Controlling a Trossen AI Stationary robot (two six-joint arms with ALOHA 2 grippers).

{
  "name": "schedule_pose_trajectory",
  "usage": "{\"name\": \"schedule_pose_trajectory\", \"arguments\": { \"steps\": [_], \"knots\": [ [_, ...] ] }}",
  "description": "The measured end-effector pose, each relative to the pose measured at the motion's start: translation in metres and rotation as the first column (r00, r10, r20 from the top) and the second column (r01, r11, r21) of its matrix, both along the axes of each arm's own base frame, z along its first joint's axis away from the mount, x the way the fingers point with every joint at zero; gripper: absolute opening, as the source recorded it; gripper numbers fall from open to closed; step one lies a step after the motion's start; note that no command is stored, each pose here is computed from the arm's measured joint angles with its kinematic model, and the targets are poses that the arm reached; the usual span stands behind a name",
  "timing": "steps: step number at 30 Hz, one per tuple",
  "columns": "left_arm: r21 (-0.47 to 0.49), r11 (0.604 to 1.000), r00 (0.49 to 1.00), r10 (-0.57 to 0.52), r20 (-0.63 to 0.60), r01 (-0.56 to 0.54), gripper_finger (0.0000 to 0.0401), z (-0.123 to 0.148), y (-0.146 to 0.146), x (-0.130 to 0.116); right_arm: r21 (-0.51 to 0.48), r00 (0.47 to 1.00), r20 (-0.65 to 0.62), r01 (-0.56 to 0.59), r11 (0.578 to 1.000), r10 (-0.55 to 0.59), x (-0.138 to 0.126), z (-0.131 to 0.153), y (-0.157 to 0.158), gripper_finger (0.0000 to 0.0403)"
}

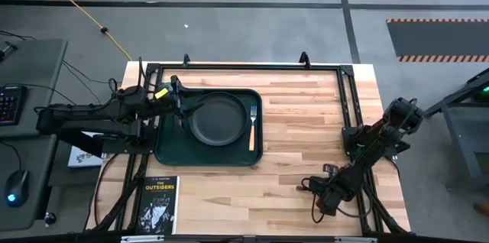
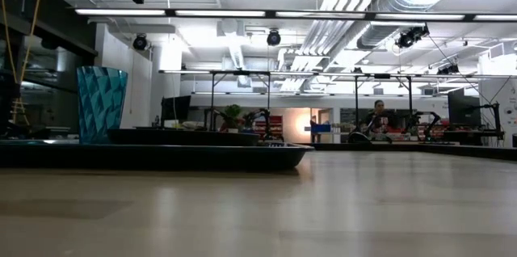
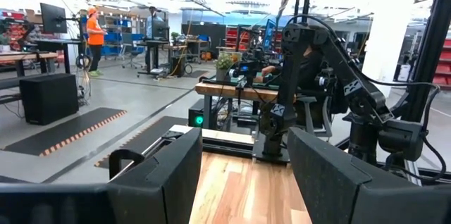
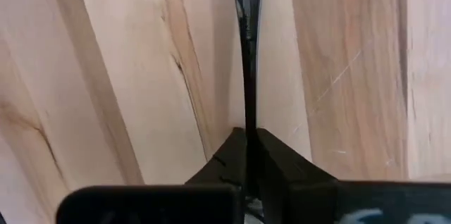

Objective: Pick and place plate/cup/fork/spoon on tray
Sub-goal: Put the black spoon on the black tray

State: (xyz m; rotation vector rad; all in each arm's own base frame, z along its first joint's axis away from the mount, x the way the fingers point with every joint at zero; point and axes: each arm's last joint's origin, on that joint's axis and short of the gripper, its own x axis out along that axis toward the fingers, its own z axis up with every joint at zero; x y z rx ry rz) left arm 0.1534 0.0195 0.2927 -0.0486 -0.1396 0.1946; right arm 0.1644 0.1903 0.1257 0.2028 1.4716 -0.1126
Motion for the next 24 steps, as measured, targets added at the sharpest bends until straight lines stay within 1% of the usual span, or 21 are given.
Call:
{"name": "schedule_pose_trajectory", "arguments": {
  "steps": [2,4,6,8,9,11,13,16,18,20,22,24],
  "knots": [
    [-0.001,1.0,1.0,0.0,0.0,0.0,0.0201,0.0,0.0,0.0,0.004,1.0,0.017,-0.017,1.0,0.017,0.001,0.003,-0.003,0.0006],
    [-0.004,1.0,1.0,-0.001,0.001,0.001,0.0201,0.0,0.0,0.0,-0.007,0.997,0.081,-0.013,1.0,0.014,0.003,0.01,-0.006,0.0004],
    [-0.021,1.0,1.0,-0.003,0.004,0.003,0.0201,0.0,0.0,0.0,-0.085,0.981,0.193,0.008,0.996,0.009,0.006,0.017,-0.013,0.0003],
    [-0.026,1.0,1.0,-0.004,0.005,0.004,0.0201,0.0,0.0,0.0,-0.105,0.951,0.31,0.019,0.994,0.014,0.008,0.03,-0.015,0.0002],
    [-0.025,1.0,1.0,-0.006,0.005,0.006,0.0201,0.0,0.0,0.0,-0.102,0.937,0.349,0.008,0.995,0.028,0.009,0.036,-0.015,0.0002],
    [-0.025,1.0,1.0,-0.01,0.005,0.01,0.0201,0.0,0.0,0.0,-0.133,0.908,0.413,-0.022,0.991,0.076,0.01,0.045,-0.018,0.0002],
    [-0.026,1.0,1.0,-0.01,0.004,0.01,0.0201,0.0,0.0,0.0,-0.182,0.849,0.515,-0.028,0.983,0.119,0.016,0.057,-0.022,0.0001],
    [-0.03,0.999,1.0,-0.011,0.005,0.011,0.0201,0.0,0.0,0.0,-0.295,0.737,0.646,0.001,0.956,0.199,0.027,0.073,-0.028,0.0001],
    [-0.043,0.999,1.0,-0.012,0.014,0.013,0.0201,0.0,0.0,0.0,-0.381,0.665,0.703,0.053,0.923,0.252,0.038,0.083,-0.034,0.0001],
    [-0.047,0.999,1.0,-0.013,0.025,0.014,0.0201,0.001,0.0,0.0,-0.443,0.607,0.74,0.115,0.889,0.291,0.052,0.092,-0.042,0.0001],
    [-0.046,0.999,0.999,-0.013,0.032,0.015,0.0201,0.002,0.0,0.001,-0.478,0.564,0.767,0.183,0.859,0.307,0.067,0.101,-0.053,0.0001],
    [-0.047,0.999,0.999,-0.014,0.036,0.015,0.0201,0.001,0.0,0.004,-0.48,0.523,0.801,0.27,0.835,0.291,0.082,0.108,-0.066,0.0001]
  ]
}}
